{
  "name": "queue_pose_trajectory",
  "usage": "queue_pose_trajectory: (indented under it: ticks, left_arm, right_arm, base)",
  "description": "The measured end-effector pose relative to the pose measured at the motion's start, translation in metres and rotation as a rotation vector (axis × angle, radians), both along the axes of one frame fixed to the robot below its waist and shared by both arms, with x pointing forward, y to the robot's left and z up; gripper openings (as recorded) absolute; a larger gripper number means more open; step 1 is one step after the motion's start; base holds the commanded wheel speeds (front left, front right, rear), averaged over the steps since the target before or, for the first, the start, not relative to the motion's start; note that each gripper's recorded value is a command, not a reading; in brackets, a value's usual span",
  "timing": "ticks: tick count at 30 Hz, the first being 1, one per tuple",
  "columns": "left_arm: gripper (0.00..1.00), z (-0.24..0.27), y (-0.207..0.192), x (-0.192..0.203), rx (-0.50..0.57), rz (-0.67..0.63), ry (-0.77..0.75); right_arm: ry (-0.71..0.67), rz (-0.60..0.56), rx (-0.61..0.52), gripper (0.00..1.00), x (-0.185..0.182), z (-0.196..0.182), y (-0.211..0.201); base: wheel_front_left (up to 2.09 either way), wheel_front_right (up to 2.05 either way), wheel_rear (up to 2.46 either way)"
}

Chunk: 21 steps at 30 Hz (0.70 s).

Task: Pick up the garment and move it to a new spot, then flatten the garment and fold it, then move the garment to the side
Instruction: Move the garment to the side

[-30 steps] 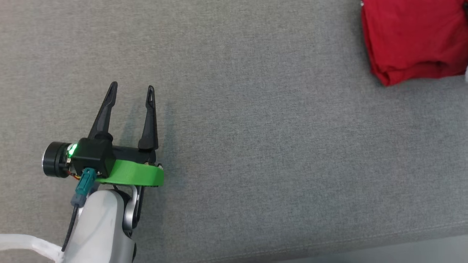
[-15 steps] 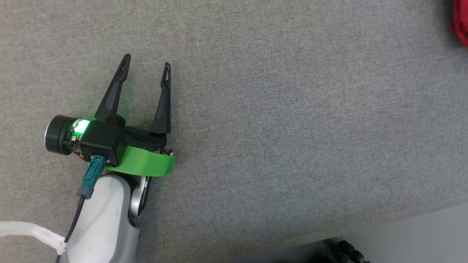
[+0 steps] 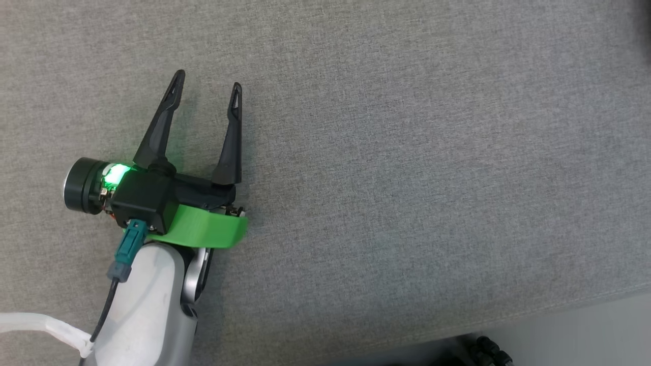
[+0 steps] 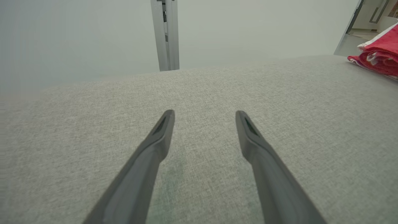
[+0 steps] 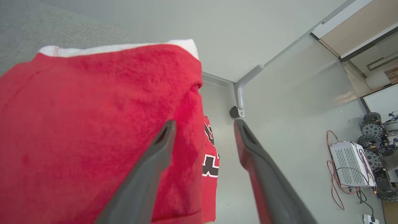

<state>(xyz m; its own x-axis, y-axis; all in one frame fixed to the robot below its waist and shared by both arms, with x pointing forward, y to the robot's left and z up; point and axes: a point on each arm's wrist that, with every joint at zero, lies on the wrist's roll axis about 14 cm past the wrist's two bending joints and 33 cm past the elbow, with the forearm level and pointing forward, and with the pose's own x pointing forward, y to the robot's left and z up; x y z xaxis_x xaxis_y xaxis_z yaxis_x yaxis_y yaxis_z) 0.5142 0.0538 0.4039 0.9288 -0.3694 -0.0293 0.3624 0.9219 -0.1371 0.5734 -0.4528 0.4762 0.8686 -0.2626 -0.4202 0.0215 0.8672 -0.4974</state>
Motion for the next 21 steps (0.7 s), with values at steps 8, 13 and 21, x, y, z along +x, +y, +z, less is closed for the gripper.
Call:
queue_pose_trajectory:
  ticks: [8,13,21]
  left_arm:
    - [1.00,0.015,0.012,-0.005,-0.003,0.042,-0.022]
    - [1.00,0.025,0.026,-0.018,0.004,0.085,-0.018]
    - [1.00,0.046,0.065,-0.047,0.016,0.191,-0.022]
  right_arm:
    - [-0.145,0.116,0.004,1.00,0.015,0.031,0.034]
    - [-0.250,0.204,0.068,1.00,0.021,0.051,0.073]
    - [-0.345,0.344,0.217,1.00,0.010,0.064,0.149]
  base:
    - [0.00,0.00,0.00]
    - [0.00,0.00,0.00]
    - [0.00,0.00,0.00]
